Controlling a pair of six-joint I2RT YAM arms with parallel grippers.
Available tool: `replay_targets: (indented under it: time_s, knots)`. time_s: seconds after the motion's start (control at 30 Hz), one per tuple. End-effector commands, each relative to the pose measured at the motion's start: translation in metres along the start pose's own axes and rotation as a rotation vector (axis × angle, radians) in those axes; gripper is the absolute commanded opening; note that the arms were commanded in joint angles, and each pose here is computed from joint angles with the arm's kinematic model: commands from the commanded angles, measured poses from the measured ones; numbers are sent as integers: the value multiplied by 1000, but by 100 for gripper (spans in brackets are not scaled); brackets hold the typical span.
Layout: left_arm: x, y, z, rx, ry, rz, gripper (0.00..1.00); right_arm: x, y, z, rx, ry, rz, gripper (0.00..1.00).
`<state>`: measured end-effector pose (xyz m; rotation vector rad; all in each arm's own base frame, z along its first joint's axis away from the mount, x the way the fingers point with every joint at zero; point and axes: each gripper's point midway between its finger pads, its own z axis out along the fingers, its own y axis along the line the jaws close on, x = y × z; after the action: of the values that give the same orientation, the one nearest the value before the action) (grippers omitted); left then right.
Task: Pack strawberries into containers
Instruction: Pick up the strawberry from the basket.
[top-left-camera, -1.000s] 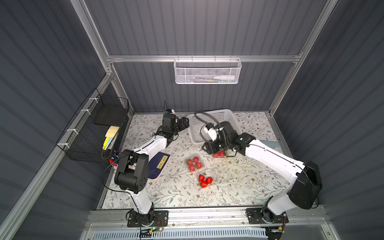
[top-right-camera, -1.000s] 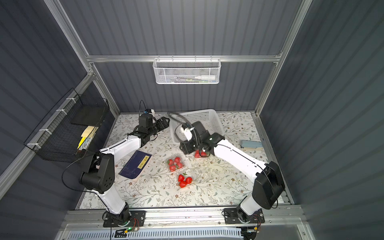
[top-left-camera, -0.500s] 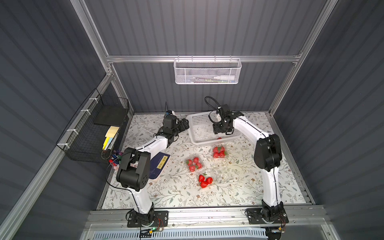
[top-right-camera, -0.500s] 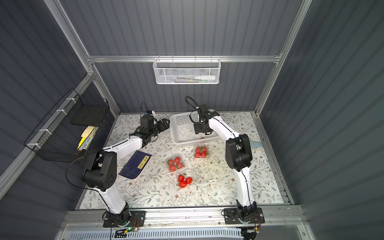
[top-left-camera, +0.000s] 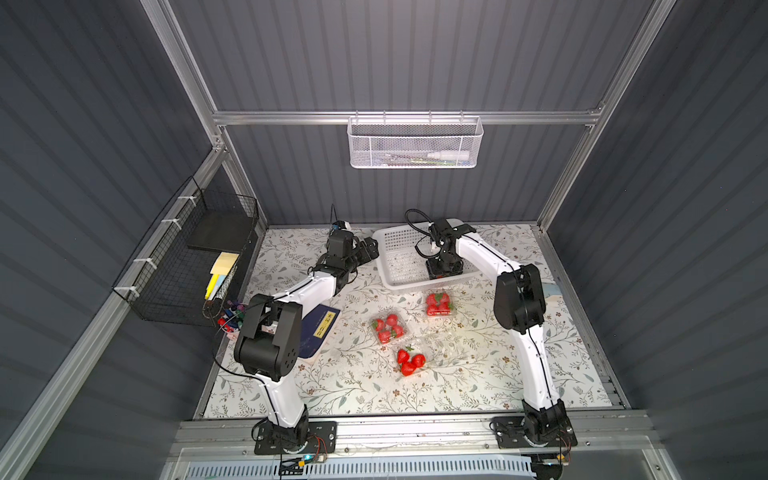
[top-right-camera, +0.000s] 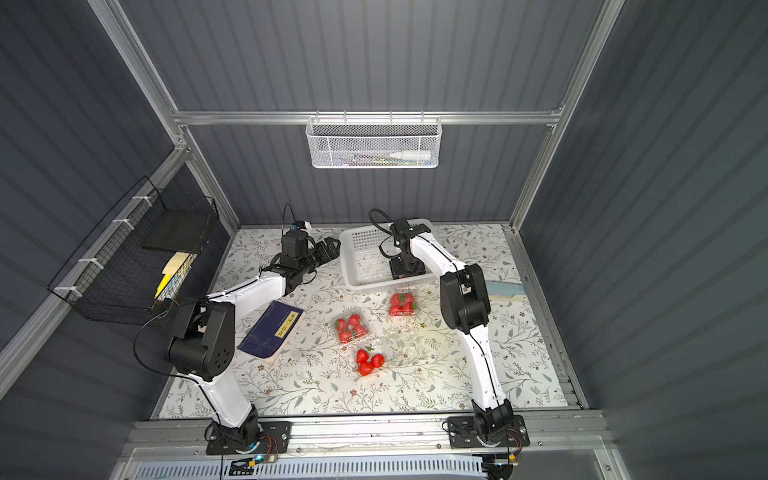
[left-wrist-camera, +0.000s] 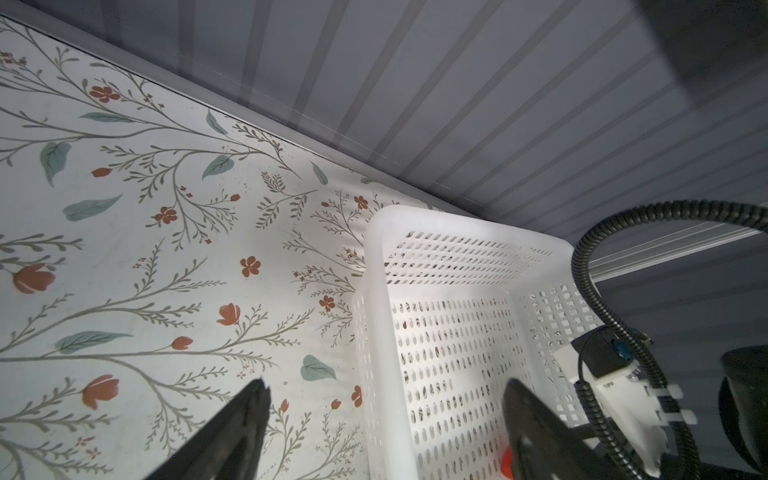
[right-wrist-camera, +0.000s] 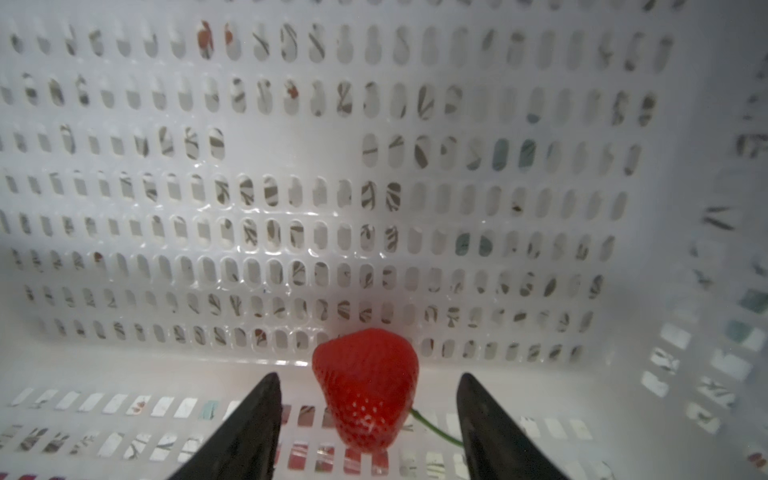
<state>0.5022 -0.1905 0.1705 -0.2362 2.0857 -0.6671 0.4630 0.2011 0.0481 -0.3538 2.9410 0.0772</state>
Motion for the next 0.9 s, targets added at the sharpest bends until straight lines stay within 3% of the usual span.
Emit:
replay_targets:
  time_s: [0.0,0.2,0.43,0.57,0.87]
  knots:
    - [5,2,5,9,14,24,90,16,-1,19,-6,88,19,64]
    - [5,0,0,12,16,29,90,8,9,30,-60,74,41,59]
    - [6,1,-3,8,22,32,90,-1,12,23,-76,34,55,42]
    - [6,0,-4,11,22,33,90,-8,13,7,-87,-12,59,31]
    - [-7,-10,-16,27,-4,39,91,-20,21,-70,-146,-166,61,25]
